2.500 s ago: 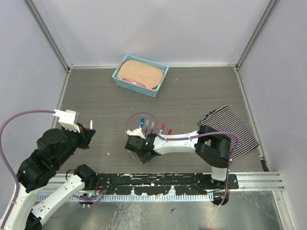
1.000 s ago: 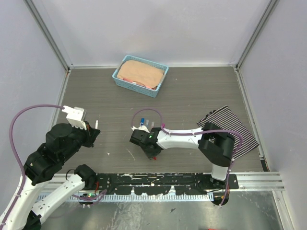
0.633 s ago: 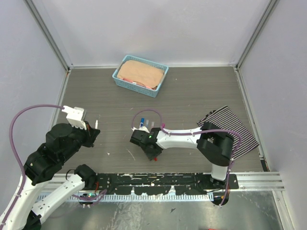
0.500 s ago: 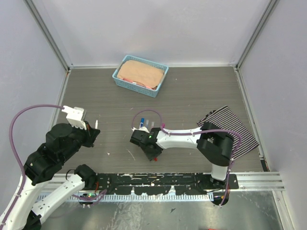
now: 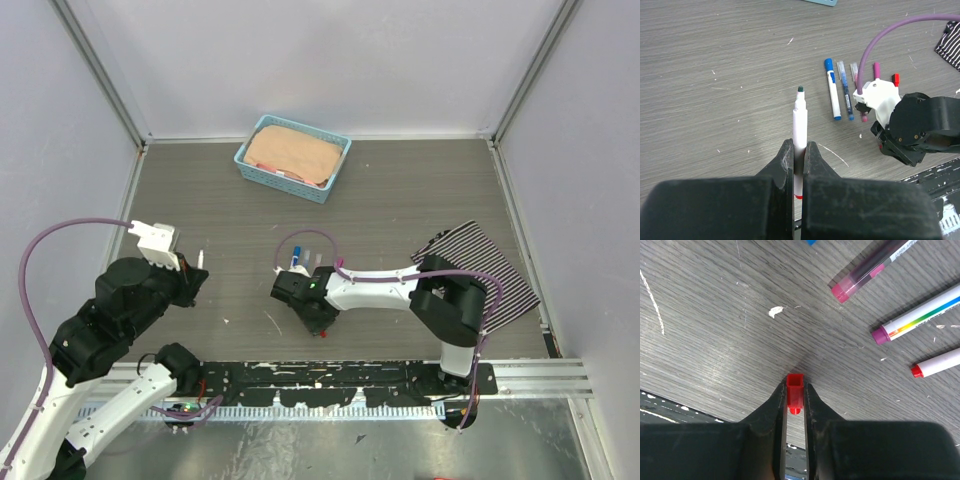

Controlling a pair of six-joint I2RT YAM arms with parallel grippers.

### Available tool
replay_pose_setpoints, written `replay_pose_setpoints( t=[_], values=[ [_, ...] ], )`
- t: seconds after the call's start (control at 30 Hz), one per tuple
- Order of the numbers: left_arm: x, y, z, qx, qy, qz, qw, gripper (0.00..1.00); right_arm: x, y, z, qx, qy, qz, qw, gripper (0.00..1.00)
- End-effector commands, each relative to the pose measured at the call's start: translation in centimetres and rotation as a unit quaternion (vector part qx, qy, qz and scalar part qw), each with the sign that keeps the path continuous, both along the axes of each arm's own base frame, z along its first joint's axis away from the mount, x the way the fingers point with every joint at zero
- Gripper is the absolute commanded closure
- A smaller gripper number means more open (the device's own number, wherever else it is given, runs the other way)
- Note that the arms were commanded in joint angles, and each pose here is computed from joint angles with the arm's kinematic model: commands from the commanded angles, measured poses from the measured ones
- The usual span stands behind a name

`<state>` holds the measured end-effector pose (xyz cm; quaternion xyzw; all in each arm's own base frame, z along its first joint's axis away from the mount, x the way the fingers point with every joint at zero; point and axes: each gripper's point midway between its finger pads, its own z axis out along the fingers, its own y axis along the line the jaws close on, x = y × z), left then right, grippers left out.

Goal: Insert the pens into the pen caps
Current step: Insert the pen cap onto the pen.

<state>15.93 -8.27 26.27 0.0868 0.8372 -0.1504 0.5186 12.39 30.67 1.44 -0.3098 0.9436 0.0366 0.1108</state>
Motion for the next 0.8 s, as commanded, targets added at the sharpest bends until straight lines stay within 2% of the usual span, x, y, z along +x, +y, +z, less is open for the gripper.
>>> replay_pose_setpoints(
  t=[0.0, 0.1, 0.27, 0.4, 0.6, 0.7, 0.77],
  values=[
    [0.5, 0.1, 0.2, -0.002, -0.010, 0.009, 1.000, 1.00, 0.1, -0.7, -0.4, -0.025, -0.002, 0.001, 1.000, 0.90],
    [0.5, -0.5, 0.2, 0.000, -0.002, -0.004, 1.000, 1.00, 1.2, -0.3, 1.3, -0.002, -0.037, -0.008, 0.999, 0.99],
    [0.5, -2.2, 0.9, -0.021, 0.014, -0.035, 0.999, 1.00, 4.0, 1.4, 7.9, 0.117, -0.138, -0.036, 0.983, 1.00],
    [0.7, -4.9, 1.1, -0.058, 0.027, -0.074, 0.995, 1.00, 5.6, 2.1, 14.1, 0.226, -0.210, -0.065, 0.949, 1.00],
    [1.4, -8.4, 1.2, -0.106, 0.049, -0.118, 0.986, 1.00, 7.0, 1.7, 20.8, 0.322, -0.271, -0.098, 0.902, 0.99],
    [1.7, -9.3, 1.1, -0.117, 0.051, -0.124, 0.984, 1.00, 7.7, 0.7, 23.6, 0.385, -0.286, -0.117, 0.870, 0.99],
    [1.8, -10.2, 1.1, -0.125, 0.051, -0.131, 0.982, 1.00, 8.0, 0.4, 25.8, 0.448, -0.285, -0.115, 0.840, 1.00]
  ],
)
